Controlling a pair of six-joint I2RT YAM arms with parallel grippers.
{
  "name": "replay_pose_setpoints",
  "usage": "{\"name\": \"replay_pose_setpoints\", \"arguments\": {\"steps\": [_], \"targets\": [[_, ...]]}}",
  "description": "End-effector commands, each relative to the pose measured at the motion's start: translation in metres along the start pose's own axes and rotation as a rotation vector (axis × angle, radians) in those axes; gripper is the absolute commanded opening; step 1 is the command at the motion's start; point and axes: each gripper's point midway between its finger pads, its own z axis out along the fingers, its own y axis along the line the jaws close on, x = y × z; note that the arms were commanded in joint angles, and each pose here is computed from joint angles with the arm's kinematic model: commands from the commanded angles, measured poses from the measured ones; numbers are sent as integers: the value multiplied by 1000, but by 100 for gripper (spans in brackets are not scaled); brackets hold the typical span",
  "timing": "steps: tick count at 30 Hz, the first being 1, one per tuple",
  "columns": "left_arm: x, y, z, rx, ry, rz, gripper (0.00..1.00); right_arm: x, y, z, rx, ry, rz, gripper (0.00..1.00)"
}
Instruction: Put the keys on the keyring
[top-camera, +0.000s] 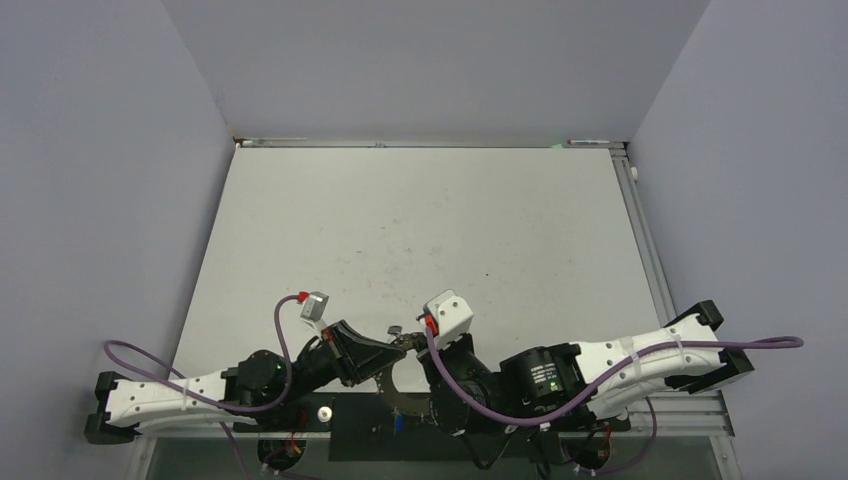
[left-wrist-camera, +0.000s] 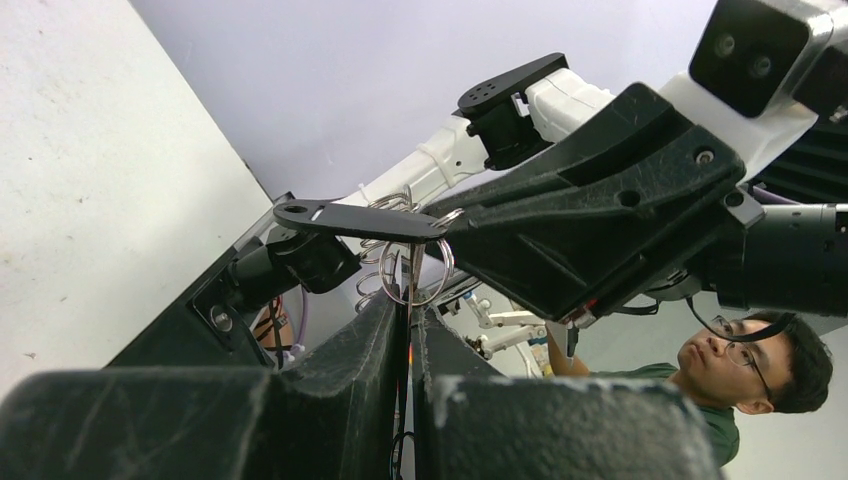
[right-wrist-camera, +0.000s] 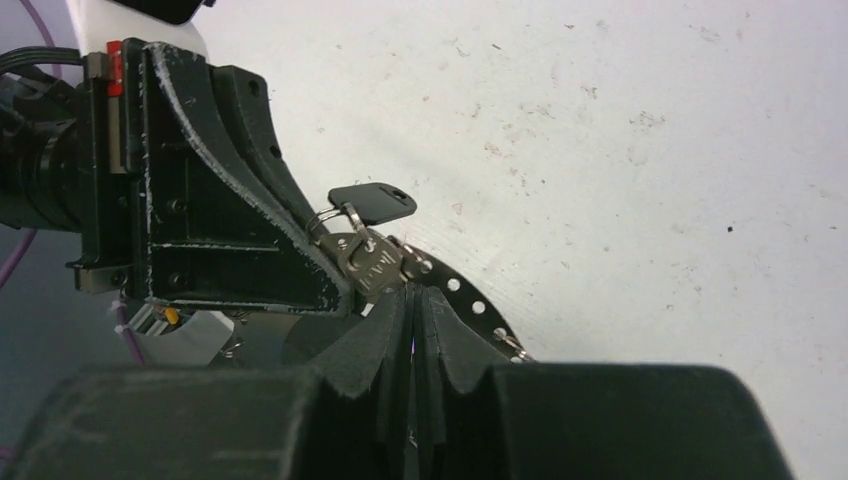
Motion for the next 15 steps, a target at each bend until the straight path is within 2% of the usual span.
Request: {"name": "replay_pose_setpoints", "arguments": {"steps": [1,12,15], "targets": [[-6,-23,1,69,-7,-26,0,-31,-15,-4,2,-48,49,5],[-5,-24,2,68,-1,-23,0,-46,-34,1,30,-72,21,5],[-5,-25,2,70,-1,-27,0,-43,-26,1,-18,-56,1,5]]}}
